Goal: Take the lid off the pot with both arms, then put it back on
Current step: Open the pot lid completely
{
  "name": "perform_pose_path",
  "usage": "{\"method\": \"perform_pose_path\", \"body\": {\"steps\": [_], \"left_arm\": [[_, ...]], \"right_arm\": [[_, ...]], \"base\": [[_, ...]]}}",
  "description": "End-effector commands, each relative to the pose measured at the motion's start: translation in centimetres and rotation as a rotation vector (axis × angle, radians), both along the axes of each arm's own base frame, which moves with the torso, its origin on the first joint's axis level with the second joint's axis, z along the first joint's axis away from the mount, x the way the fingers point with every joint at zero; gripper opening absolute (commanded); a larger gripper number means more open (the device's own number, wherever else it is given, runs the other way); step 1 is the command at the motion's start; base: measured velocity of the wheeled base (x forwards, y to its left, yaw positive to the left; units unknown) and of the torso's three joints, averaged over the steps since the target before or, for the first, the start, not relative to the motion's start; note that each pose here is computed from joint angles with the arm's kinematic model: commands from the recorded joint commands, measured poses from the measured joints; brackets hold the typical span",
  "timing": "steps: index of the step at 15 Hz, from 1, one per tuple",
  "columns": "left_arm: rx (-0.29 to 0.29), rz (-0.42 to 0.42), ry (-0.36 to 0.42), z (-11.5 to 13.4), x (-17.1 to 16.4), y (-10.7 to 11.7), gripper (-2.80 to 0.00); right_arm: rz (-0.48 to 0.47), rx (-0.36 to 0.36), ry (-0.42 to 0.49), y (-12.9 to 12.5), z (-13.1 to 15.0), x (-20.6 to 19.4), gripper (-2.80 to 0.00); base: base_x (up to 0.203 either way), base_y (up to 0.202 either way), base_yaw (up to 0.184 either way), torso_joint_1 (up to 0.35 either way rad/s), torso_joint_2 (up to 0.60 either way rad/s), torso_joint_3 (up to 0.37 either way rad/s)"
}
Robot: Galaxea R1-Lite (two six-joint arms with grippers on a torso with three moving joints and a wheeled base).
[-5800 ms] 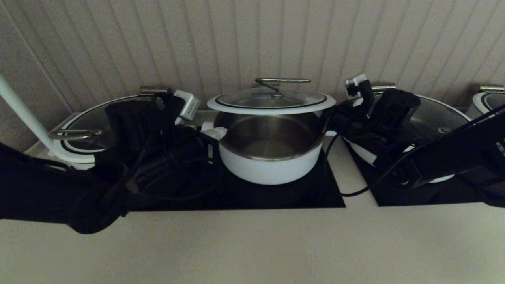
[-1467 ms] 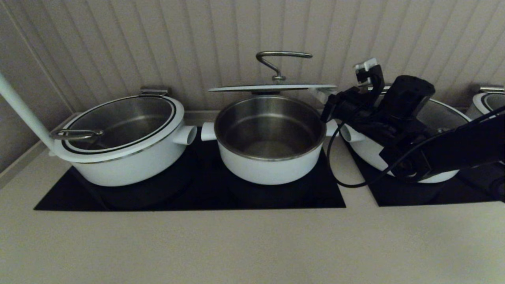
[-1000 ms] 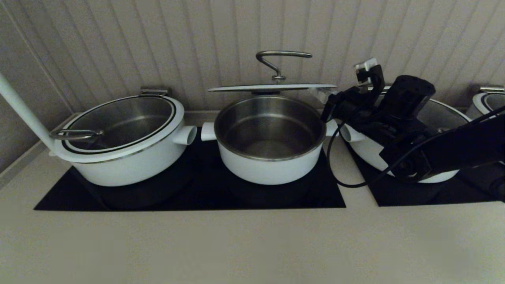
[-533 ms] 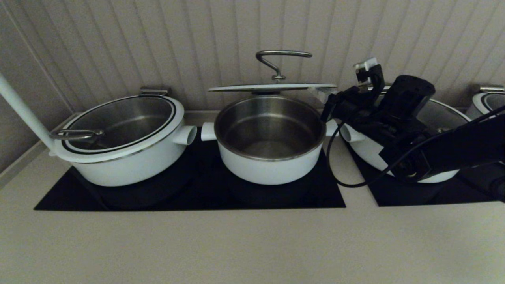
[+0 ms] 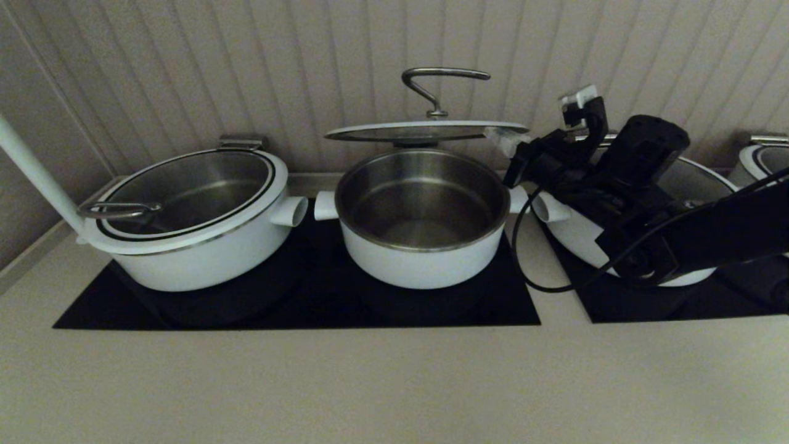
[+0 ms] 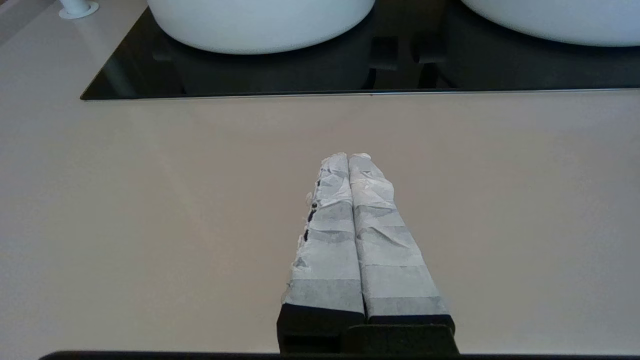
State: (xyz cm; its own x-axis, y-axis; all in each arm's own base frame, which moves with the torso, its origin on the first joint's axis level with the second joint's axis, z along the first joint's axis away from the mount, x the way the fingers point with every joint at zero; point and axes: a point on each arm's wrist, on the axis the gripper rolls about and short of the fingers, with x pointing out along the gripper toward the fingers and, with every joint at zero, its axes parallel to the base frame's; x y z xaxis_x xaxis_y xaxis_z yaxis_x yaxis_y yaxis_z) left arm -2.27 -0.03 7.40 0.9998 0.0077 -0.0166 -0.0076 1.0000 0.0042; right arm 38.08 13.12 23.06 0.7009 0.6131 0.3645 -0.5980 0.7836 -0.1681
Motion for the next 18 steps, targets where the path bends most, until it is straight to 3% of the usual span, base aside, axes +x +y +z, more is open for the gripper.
{"method": "perform_pose_path", "body": {"steps": [1,8,18], "left_arm": [[0.000,0.000,0.000,0.0,0.0,0.0,-2.80],[0.000,0.000,0.000,0.0,0.0,0.0,-2.80],[0.000,0.000,0.000,0.0,0.0,0.0,-2.80]], "right_arm": [[-0.003,-0.008,-0.024,-0.2,0.5,-0.6,-2.80],[-0.059,-0.054,-0.064,-1.1,0.4,0.0,-2.80],[-0.084,-0.045,-0.079,-1.6,1.8,-1.3,-2.80]], "base": [[0.000,0.000,0.000,0.000,0.00,0.000],[0.000,0.000,0.000,0.000,0.00,0.000],[0.000,0.000,0.000,0.000,0.00,0.000]]}}
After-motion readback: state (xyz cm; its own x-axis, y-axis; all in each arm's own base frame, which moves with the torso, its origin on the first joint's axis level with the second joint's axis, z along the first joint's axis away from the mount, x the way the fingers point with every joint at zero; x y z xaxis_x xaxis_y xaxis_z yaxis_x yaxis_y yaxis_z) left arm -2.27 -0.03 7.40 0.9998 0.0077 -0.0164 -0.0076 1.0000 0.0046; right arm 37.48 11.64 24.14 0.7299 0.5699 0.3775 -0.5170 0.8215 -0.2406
